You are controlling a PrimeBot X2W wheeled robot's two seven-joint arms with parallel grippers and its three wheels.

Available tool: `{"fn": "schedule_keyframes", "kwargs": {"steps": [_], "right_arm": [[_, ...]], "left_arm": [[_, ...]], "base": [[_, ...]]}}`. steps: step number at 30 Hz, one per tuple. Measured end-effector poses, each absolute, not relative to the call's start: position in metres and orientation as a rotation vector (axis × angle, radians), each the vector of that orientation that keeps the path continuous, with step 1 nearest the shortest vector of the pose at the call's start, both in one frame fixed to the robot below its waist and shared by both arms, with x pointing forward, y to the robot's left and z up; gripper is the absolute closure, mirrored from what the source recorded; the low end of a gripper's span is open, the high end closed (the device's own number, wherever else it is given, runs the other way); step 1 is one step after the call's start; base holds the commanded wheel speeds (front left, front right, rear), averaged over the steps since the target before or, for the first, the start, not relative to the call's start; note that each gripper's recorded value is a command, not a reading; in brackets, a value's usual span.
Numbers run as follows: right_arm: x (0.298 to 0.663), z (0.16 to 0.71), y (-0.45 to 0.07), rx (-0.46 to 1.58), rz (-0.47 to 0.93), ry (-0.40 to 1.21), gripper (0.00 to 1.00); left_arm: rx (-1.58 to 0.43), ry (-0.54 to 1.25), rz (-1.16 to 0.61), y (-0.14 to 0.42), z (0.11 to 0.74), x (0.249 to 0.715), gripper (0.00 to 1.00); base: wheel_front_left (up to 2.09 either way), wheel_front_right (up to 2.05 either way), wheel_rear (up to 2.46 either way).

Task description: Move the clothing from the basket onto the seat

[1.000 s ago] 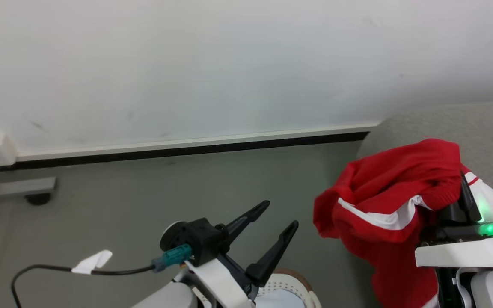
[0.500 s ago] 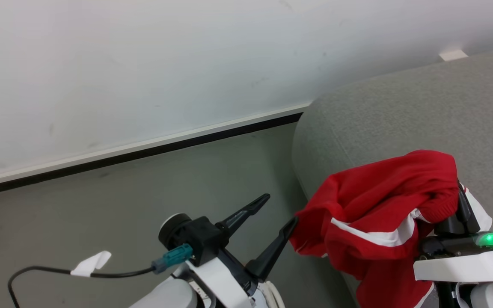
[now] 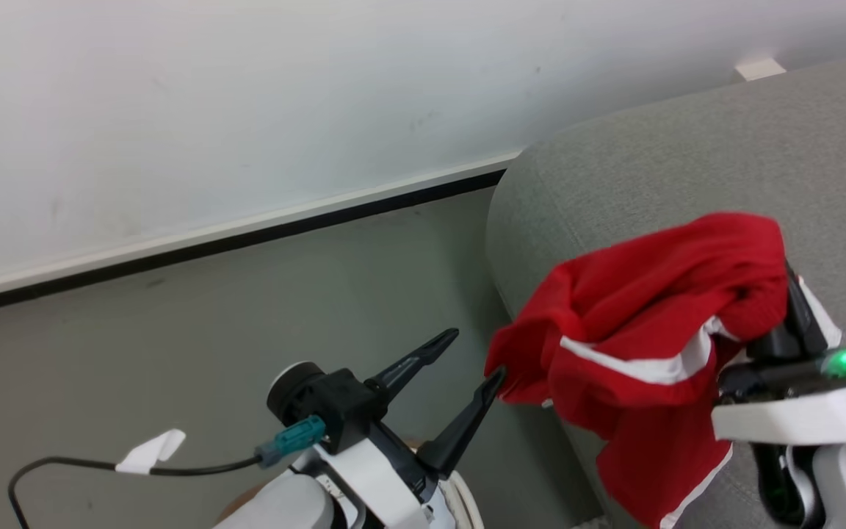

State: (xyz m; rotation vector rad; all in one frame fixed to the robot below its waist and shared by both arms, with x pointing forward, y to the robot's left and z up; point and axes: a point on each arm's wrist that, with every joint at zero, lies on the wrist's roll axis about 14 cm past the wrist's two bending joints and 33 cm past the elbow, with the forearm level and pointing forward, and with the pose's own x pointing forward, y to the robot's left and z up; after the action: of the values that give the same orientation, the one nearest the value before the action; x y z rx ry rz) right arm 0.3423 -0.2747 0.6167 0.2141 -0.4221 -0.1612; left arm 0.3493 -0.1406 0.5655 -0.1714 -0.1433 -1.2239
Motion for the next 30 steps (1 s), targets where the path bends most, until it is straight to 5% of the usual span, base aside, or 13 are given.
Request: {"fn": "schedule_keyframes", "kwargs": {"steps": [11,30], "right_arm": [[0.428,0.651,-0.3,-0.06,-0.103,-0.391,1.0],[0.552,0.663,-0.414,-0.214,-0.401,-0.321,1.0]], "left_arm": [[-0.15,-0.106,-1.196,-0.11,0.534,0.39,0.0],[-0.137,0.057,-1.095,-0.039,0.436,0.476,0.0]], "base": [[0.0,0.0,0.0],[0.0,0.0,0.0]]}}
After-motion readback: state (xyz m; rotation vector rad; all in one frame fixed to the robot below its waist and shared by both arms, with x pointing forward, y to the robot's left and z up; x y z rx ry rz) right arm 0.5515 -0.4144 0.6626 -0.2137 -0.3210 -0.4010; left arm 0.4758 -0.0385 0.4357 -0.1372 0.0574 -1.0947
